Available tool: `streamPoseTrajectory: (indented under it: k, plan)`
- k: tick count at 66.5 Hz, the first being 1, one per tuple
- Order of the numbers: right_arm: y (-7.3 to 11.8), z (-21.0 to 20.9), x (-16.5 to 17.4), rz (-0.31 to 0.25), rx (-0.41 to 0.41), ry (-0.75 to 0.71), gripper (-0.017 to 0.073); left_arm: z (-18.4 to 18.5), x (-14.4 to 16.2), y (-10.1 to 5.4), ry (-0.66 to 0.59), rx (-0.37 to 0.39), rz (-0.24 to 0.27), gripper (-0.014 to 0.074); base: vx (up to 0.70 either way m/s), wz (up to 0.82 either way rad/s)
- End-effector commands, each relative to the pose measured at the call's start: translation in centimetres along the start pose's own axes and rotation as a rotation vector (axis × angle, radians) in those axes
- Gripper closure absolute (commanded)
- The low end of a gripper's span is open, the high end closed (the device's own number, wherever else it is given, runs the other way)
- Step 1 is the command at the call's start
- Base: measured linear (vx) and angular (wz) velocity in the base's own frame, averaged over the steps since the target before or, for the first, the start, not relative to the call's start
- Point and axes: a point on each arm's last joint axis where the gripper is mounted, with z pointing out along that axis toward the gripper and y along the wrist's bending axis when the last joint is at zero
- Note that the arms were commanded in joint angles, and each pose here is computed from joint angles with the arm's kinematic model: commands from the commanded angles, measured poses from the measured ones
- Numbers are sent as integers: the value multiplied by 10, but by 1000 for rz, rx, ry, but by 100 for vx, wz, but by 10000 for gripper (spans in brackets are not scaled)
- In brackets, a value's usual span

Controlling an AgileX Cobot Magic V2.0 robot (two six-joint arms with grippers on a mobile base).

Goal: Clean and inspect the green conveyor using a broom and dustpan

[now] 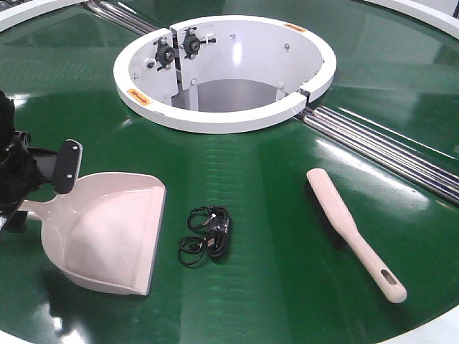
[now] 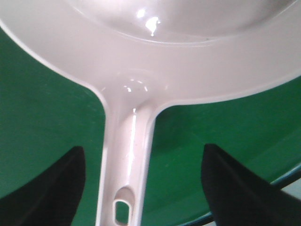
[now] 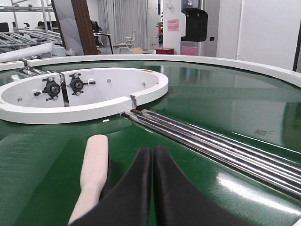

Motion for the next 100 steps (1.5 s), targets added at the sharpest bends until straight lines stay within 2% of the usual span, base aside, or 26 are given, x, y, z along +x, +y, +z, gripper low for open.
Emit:
streamPoseTrajectory:
  k: [1, 32, 46, 56, 74, 85, 91, 100]
  plan:
    - [0, -1, -6, -9, 5, -77, 568, -15, 2, 6, -4, -75, -3, 112, 0, 0]
    - [0, -1, -6, -9, 5, -77, 568, 9, -2, 15, 29, -59, 34, 112, 0, 0]
    - [0, -1, -6, -9, 5, -77, 568, 24, -1, 16, 56, -11, 43, 136, 0, 0]
    - [0, -1, -6, -9, 5, -77, 568, 30, -1, 15, 65, 22, 47, 246, 0, 0]
    - [0, -1, -6, -9, 5, -77, 568, 26, 2, 13, 93, 35, 55, 604, 0, 0]
    - [0, -1, -6, -9, 5, -77, 568, 15, 5, 12, 91, 7, 48, 601, 0, 0]
    - [0, -1, -6, -9, 5, -77, 568, 8, 7, 10, 88, -8, 28, 601, 0, 0]
    - [0, -1, -6, -9, 5, -77, 568, 2, 6, 5, 93, 14, 26, 601, 0, 0]
